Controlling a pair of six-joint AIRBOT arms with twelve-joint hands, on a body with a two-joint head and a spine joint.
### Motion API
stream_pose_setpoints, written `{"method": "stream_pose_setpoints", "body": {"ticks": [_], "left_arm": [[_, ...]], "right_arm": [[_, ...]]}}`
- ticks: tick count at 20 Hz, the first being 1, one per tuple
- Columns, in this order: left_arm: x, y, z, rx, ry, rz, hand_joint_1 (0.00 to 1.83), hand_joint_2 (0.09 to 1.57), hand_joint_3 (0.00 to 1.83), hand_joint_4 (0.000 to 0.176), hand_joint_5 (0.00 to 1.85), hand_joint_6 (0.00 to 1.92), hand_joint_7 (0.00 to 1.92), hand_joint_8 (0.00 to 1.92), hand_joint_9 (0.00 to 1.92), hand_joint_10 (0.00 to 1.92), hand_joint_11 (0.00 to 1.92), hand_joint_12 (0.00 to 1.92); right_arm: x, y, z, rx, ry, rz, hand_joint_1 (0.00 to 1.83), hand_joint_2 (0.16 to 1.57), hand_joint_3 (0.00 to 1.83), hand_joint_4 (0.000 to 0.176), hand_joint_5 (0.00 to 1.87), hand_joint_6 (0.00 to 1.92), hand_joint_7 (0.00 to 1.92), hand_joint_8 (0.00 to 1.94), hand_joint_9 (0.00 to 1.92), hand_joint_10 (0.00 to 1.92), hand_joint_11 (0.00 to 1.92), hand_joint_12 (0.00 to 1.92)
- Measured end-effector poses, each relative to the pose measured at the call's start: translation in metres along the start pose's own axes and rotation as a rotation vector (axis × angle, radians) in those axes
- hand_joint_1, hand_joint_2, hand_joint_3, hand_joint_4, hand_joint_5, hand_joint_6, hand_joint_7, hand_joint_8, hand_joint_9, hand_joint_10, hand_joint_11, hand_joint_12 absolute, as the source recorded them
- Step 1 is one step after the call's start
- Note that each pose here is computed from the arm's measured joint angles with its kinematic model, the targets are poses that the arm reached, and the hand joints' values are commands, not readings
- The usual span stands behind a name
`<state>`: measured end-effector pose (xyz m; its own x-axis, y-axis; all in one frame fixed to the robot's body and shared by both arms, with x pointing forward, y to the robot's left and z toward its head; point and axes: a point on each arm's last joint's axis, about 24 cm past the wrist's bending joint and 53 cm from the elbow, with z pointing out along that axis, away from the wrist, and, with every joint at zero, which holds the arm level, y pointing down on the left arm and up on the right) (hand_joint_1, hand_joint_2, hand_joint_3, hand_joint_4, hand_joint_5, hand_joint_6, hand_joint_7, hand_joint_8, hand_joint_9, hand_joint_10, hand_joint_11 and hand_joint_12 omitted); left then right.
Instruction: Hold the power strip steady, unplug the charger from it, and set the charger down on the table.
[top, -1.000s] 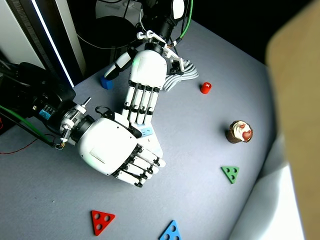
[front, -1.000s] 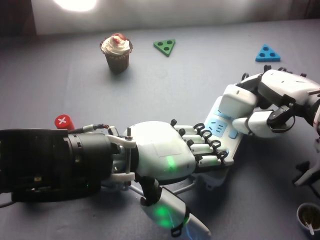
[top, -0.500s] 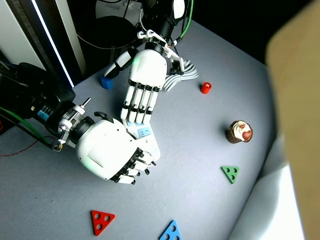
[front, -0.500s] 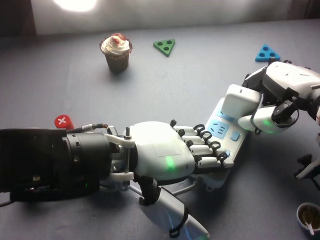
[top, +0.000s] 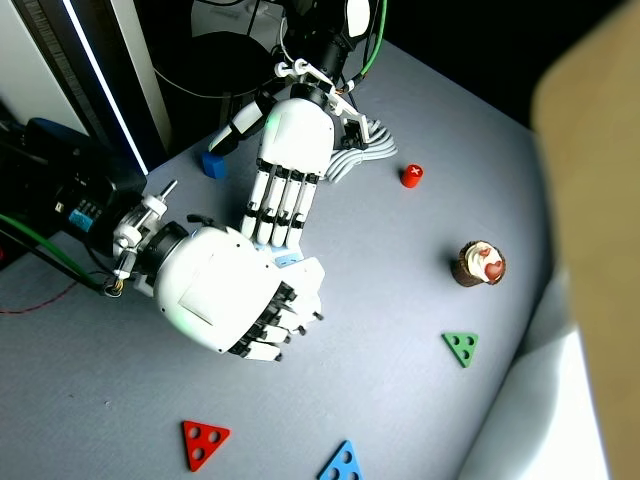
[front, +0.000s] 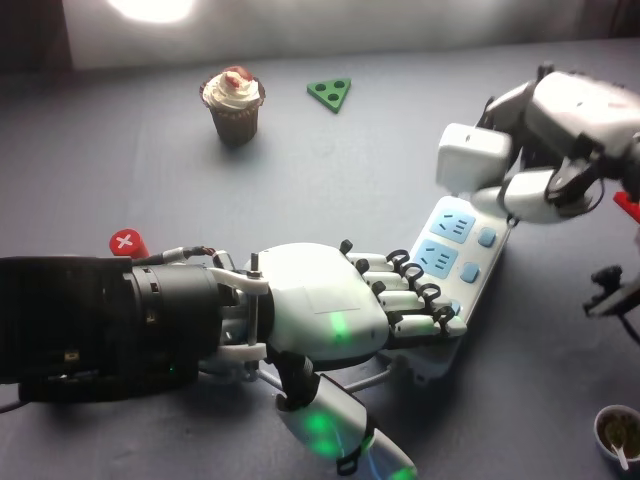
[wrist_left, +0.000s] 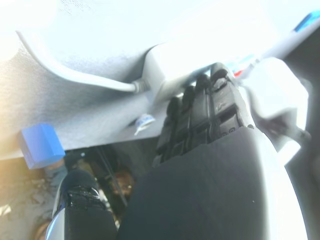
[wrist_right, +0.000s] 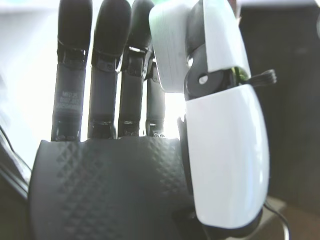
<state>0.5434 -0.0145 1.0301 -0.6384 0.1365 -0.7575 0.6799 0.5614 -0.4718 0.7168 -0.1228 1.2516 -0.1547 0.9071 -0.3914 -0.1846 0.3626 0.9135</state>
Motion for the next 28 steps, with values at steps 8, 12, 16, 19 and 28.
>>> {"method": "stream_pose_setpoints", "body": {"ticks": [8, 12, 16, 19, 28], "left_arm": [[-0.002, 0.000, 0.000, -0.003, -0.002, 0.001, 0.00, 0.98, 0.00, 0.000, 0.04, 0.00, 0.06, 0.00, 0.05, 0.00, 0.05, 0.04], [-0.002, 0.001, 0.000, -0.006, -0.001, 0.002, 0.00, 0.97, 0.00, 0.000, 0.04, 0.01, 0.06, 0.01, 0.06, 0.01, 0.05, 0.04], [-0.002, 0.002, 0.000, -0.008, -0.002, 0.002, 0.00, 0.97, 0.00, 0.000, 0.05, 0.01, 0.07, 0.01, 0.06, 0.01, 0.05, 0.04], [-0.002, 0.002, 0.000, -0.008, -0.002, 0.002, 0.00, 0.98, 0.00, 0.000, 0.04, 0.00, 0.07, 0.01, 0.06, 0.01, 0.05, 0.04], [-0.003, 0.002, 0.000, -0.008, -0.004, 0.003, 0.00, 0.97, 0.00, 0.000, 0.04, 0.01, 0.07, 0.01, 0.06, 0.01, 0.05, 0.04]], "right_arm": [[-0.038, 0.008, -0.014, -0.006, -0.050, -0.008, 1.38, 1.10, 0.00, 0.000, 0.89, 0.95, 1.07, 0.77, 0.98, 1.21, 0.80, 1.24], [-0.060, -0.005, -0.025, 0.014, -0.074, -0.163, 1.37, 1.13, 0.00, 0.000, 0.82, 1.06, 0.99, 0.88, 0.95, 1.26, 0.79, 1.23], [-0.068, -0.023, -0.036, 0.070, -0.039, -0.210, 1.38, 1.12, 0.00, 0.000, 0.83, 1.05, 1.01, 0.82, 0.98, 1.23, 0.81, 1.22], [-0.046, -0.044, -0.040, 0.155, 0.106, -0.112, 1.38, 1.10, 0.00, 0.000, 0.89, 1.00, 1.04, 0.76, 0.99, 1.19, 0.80, 1.20], [-0.025, -0.074, -0.055, 0.281, 0.258, 0.008, 1.37, 1.12, 0.00, 0.000, 0.81, 1.10, 1.00, 0.82, 0.98, 1.21, 0.82, 1.18]]}}
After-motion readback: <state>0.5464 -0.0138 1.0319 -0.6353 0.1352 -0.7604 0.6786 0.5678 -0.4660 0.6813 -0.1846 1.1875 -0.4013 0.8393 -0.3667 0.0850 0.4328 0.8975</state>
